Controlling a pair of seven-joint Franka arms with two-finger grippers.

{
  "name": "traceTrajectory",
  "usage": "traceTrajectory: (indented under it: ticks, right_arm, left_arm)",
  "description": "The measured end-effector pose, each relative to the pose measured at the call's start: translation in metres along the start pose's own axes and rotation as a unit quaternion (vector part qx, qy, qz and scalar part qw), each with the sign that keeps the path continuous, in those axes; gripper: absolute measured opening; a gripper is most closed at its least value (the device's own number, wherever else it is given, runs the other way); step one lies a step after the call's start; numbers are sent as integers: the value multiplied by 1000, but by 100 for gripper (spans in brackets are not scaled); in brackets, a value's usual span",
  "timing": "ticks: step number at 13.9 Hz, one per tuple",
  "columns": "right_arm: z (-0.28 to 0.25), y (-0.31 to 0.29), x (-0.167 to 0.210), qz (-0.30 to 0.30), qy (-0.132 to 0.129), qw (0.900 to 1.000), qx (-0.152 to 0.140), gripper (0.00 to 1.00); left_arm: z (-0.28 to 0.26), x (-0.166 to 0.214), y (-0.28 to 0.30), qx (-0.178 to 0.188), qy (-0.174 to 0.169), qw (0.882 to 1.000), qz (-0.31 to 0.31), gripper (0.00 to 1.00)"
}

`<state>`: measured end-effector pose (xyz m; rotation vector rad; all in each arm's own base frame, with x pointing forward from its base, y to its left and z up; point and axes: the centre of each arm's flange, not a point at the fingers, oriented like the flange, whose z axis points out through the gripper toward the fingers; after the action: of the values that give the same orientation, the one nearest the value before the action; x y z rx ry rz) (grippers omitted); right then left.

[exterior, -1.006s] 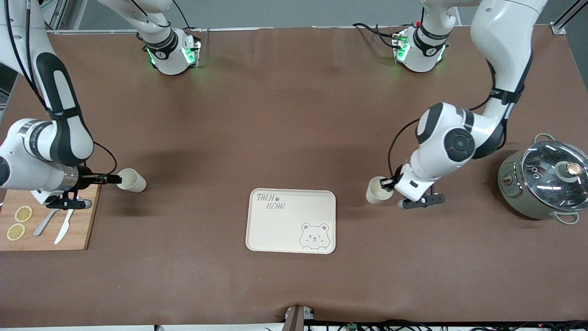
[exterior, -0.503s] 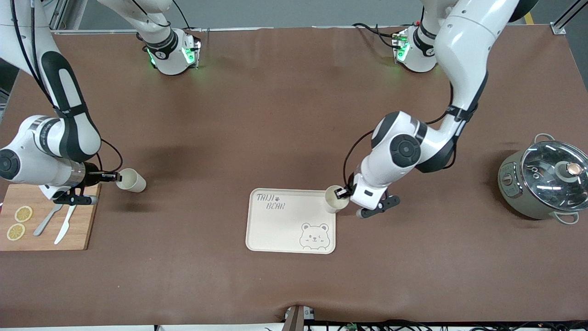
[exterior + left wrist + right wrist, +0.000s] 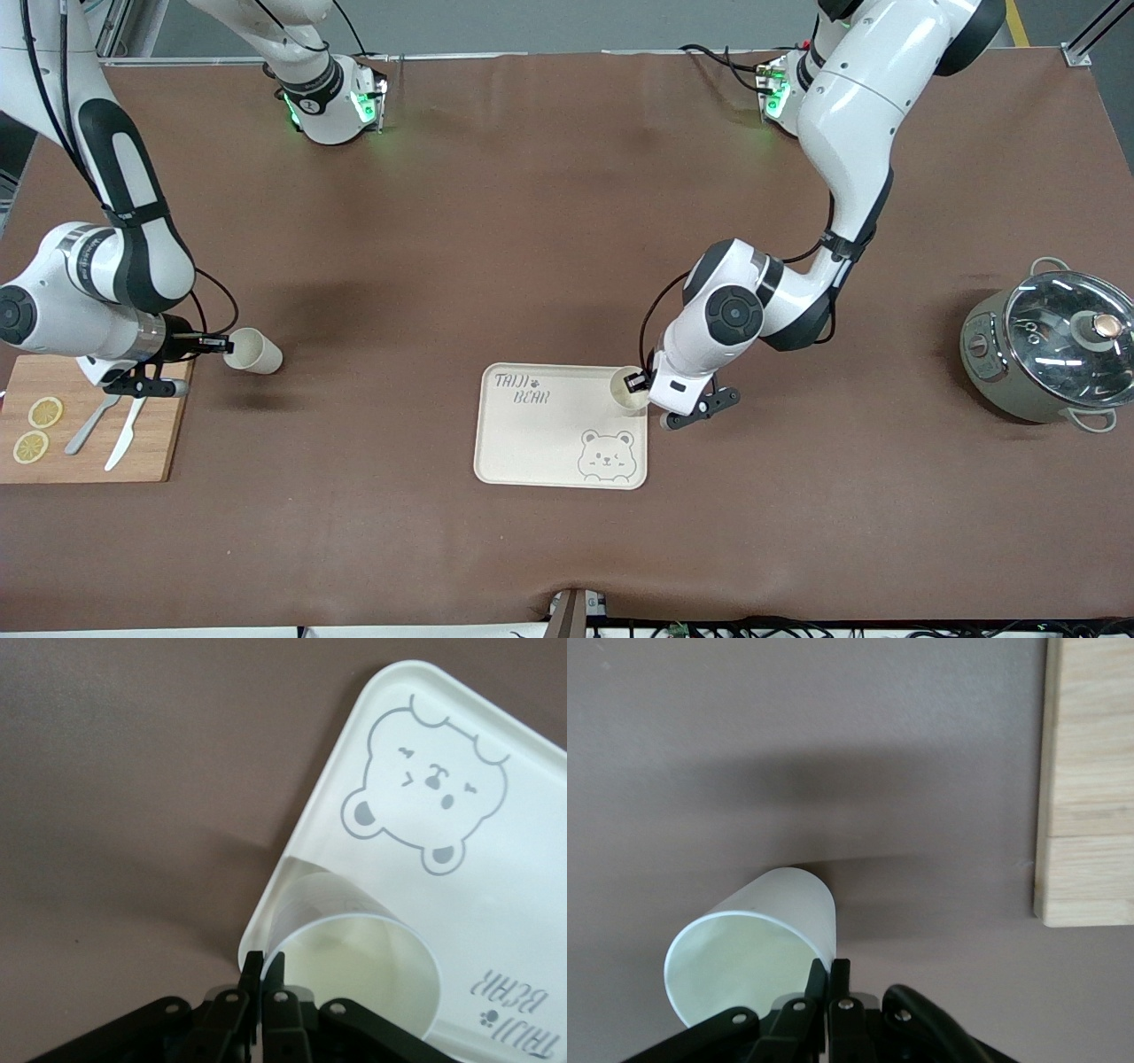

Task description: Place white IKEA cup upright on tray with both arms

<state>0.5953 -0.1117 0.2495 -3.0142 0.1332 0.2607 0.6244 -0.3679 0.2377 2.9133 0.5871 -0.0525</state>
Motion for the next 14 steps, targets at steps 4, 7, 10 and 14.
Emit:
traceTrajectory:
  ticks: [4, 7, 10, 14]
  right_arm:
    - [-66, -48, 22, 23, 14, 1000, 2, 3]
    - [-104, -95, 34, 37, 36, 999, 1, 3]
    - [-103, -153, 39, 60, 42, 997, 1, 3]
    - [-78, -242, 45, 116, 32, 992, 25, 3]
  left_arm:
    - [-3, 2, 2, -3, 3, 1000, 0, 30]
    - [-27, 12, 5, -11, 16, 1000, -3, 59]
    - [-90, 37, -15, 14, 34, 999, -7, 90]
    - [-184, 81, -81, 46, 38, 998, 26, 100]
